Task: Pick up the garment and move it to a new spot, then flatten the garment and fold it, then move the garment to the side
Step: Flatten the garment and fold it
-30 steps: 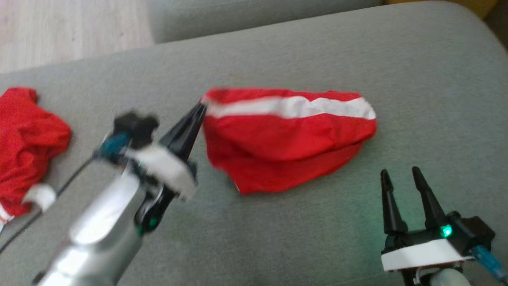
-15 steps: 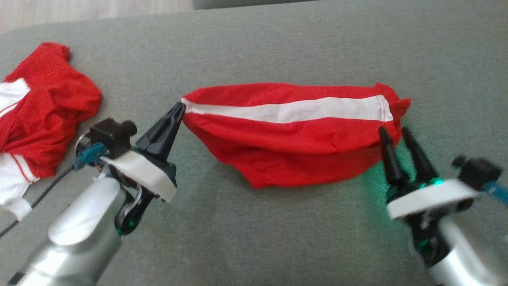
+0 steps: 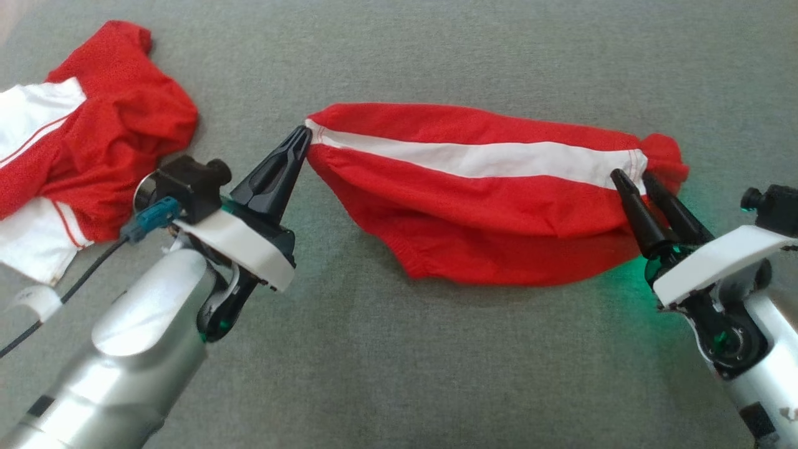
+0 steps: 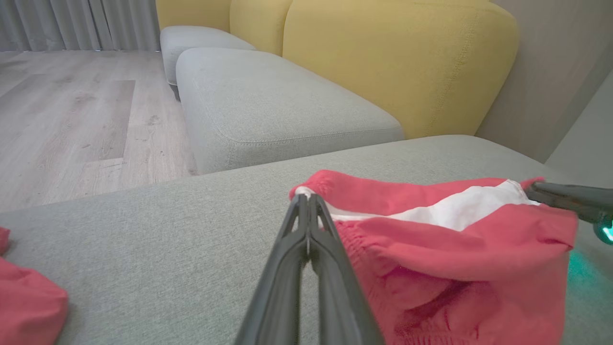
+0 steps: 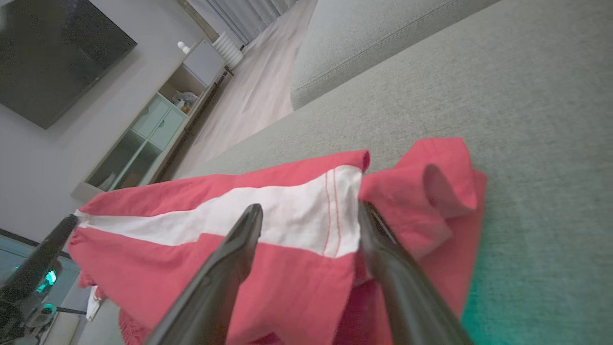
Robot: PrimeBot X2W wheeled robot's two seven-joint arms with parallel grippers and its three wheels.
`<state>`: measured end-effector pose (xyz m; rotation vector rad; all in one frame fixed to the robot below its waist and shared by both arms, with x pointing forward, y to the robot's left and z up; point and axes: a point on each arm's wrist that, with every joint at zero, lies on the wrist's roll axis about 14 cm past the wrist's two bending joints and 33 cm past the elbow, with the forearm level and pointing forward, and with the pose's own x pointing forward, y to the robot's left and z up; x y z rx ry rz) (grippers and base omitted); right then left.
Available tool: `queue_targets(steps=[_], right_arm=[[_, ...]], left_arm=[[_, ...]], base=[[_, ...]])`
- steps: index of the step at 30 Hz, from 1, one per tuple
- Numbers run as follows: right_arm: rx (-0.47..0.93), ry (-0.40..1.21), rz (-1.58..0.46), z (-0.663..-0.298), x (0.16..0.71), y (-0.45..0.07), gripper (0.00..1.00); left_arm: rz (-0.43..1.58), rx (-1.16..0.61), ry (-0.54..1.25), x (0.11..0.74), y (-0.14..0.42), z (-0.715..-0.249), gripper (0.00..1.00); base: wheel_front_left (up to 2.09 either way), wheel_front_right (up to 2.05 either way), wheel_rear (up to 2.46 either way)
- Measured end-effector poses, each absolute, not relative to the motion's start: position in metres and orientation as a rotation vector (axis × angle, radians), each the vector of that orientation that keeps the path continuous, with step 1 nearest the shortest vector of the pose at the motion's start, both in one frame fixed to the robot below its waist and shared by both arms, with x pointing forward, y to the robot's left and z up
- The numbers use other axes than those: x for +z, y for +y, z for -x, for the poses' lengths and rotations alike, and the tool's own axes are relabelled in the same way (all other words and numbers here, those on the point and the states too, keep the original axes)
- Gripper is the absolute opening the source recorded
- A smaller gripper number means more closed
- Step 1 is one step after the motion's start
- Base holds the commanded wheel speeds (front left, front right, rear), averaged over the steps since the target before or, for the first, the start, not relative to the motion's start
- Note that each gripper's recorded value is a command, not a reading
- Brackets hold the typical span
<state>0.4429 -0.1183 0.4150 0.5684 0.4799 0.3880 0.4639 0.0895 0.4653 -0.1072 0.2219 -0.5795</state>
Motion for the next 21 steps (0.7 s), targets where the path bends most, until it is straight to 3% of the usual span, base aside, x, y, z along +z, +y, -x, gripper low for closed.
queue_targets(steps=[9, 10, 11, 12, 14, 21], right_arm=[[0.406, 0.511, -0.558, -0.447, 0.405, -0.11, 1.0], [0.41, 0.514, -0.562, -0.446, 0.404, -0.108, 0.96], [0.417, 0.516, -0.564, -0.445, 0.404, -0.106, 0.78], [0.426, 0.516, -0.562, -0.445, 0.405, -0.103, 0.46], [0.439, 0.486, -0.561, -0.448, 0.411, -0.1, 0.0], [0.41, 0.295, -0.543, -0.478, 0.448, -0.118, 0.0]], left_arm=[[0.1, -0.566, 0.226, 0.46, 0.095, -0.463, 0.0], [0.105, -0.565, 0.226, 0.461, 0.095, -0.464, 0.0], [0.109, -0.564, 0.224, 0.461, 0.095, -0.465, 0.0], [0.112, -0.565, 0.223, 0.461, 0.095, -0.465, 0.0], [0.108, -0.569, 0.219, 0.462, 0.094, -0.467, 0.0], [0.096, -0.607, 0.178, 0.472, 0.082, -0.477, 0.0]], base=[[0.0, 0.0, 0.0], [0.0, 0.0, 0.0], [0.0, 0.0, 0.0], [0.0, 0.0, 0.0], [0.0, 0.0, 0.0], [0.0, 0.0, 0.0]])
